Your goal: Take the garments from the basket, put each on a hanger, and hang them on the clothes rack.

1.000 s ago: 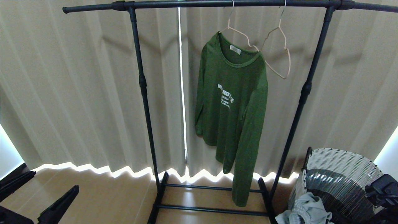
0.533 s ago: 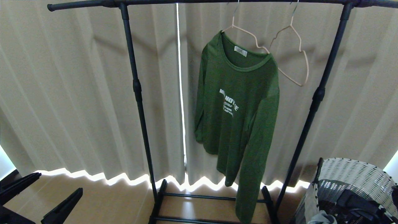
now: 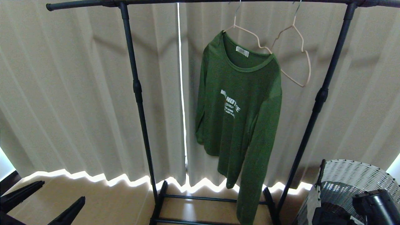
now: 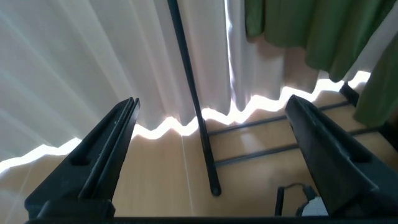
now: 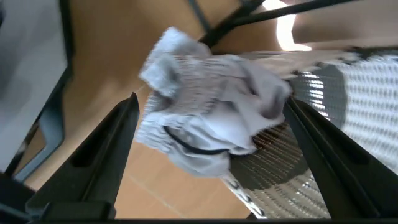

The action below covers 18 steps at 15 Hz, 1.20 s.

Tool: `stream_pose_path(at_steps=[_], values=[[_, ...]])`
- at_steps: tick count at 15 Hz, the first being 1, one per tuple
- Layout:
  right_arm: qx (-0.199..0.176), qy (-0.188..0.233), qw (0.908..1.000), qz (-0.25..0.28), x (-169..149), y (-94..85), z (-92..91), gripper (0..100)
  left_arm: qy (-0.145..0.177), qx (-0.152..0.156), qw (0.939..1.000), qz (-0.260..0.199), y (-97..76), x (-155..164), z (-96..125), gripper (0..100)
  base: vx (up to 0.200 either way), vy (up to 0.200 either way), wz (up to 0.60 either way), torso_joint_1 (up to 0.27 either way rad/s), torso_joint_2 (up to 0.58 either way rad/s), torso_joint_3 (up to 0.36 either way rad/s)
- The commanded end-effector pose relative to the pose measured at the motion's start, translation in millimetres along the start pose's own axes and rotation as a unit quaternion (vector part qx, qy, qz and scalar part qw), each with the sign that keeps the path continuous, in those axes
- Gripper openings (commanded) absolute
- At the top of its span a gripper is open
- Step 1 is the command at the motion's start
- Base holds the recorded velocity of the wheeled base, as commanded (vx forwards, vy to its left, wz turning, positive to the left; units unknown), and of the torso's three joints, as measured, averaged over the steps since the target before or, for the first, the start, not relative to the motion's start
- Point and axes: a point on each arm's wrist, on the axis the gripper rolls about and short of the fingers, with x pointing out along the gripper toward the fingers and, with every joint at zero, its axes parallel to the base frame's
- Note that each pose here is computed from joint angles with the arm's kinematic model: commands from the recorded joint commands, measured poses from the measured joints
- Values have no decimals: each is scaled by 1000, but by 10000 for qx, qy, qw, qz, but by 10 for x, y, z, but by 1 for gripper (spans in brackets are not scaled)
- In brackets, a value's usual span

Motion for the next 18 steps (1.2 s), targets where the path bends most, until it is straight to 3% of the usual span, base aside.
stream_pose_path(at_steps=[1,4,12,13,18], values=[[-79,390,9991,166,152,20,5,100,-89,-33,9999,94,21,3,48,100,0,0,0,0,0,0],[20,573,9983,58,312,-11,0,100,-388,-346,9973,512,110,-26,192,100,0,0,0,0,0,0],[143,529,9975,-452,500,-38,-11,100,-389,-344,9971,551,119,-26,197,100,0,0,0,0,0,0],[193,531,9972,-481,494,-54,-20,0,-404,-350,9970,553,119,-29,203,100,0,0,0,0,0,0],[313,413,9967,-630,491,-107,-14,0,-390,-343,9972,543,118,-26,198,100,0,0,0,0,0,0]])
